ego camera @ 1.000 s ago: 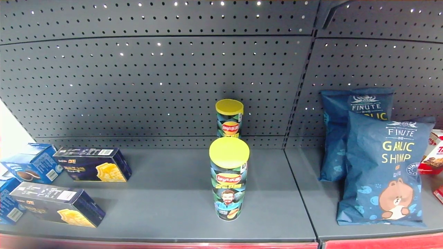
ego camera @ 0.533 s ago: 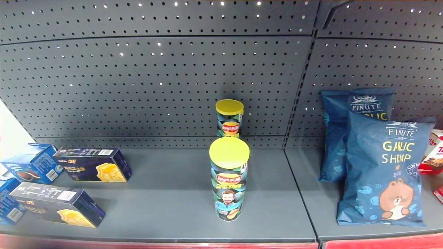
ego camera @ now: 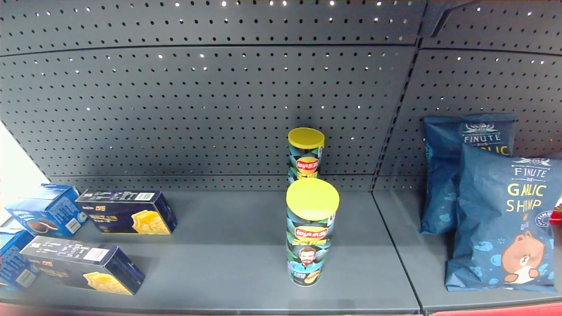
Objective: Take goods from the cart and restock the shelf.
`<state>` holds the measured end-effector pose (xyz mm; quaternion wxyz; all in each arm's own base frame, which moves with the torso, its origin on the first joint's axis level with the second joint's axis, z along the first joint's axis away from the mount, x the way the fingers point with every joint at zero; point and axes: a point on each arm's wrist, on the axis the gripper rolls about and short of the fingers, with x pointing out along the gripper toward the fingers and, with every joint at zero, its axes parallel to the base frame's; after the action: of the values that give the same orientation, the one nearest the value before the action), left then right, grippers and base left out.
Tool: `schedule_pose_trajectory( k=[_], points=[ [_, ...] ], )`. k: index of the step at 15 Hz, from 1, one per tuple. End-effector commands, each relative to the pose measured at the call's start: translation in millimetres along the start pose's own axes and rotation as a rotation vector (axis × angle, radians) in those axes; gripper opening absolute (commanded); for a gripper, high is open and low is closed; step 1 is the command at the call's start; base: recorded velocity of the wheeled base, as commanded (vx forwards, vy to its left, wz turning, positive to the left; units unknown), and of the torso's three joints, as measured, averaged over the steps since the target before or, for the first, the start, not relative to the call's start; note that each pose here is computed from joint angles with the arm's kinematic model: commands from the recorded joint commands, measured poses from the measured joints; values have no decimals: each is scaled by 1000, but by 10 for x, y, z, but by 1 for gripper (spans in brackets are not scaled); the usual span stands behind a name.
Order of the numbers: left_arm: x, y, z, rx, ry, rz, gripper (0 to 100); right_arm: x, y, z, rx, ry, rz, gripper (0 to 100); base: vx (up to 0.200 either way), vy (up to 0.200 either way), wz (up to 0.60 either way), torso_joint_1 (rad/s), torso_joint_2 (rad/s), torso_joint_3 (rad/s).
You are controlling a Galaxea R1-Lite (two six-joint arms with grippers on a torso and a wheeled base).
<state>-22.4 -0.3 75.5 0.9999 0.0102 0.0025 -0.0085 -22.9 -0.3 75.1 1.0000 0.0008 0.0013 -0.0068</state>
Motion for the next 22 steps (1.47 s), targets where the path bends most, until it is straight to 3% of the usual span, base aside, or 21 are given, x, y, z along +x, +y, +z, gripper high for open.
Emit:
schedule_pose_trajectory(
  k=[1,22],
  points=[
    [1,0,1,-1,1,0,100,1,0,0,0,2,0,100,0,0,0,0,0,0],
    [1,0,1,-5,1,0,100,1,0,0,0,2,0,100,0,0,0,0,0,0]
  ],
)
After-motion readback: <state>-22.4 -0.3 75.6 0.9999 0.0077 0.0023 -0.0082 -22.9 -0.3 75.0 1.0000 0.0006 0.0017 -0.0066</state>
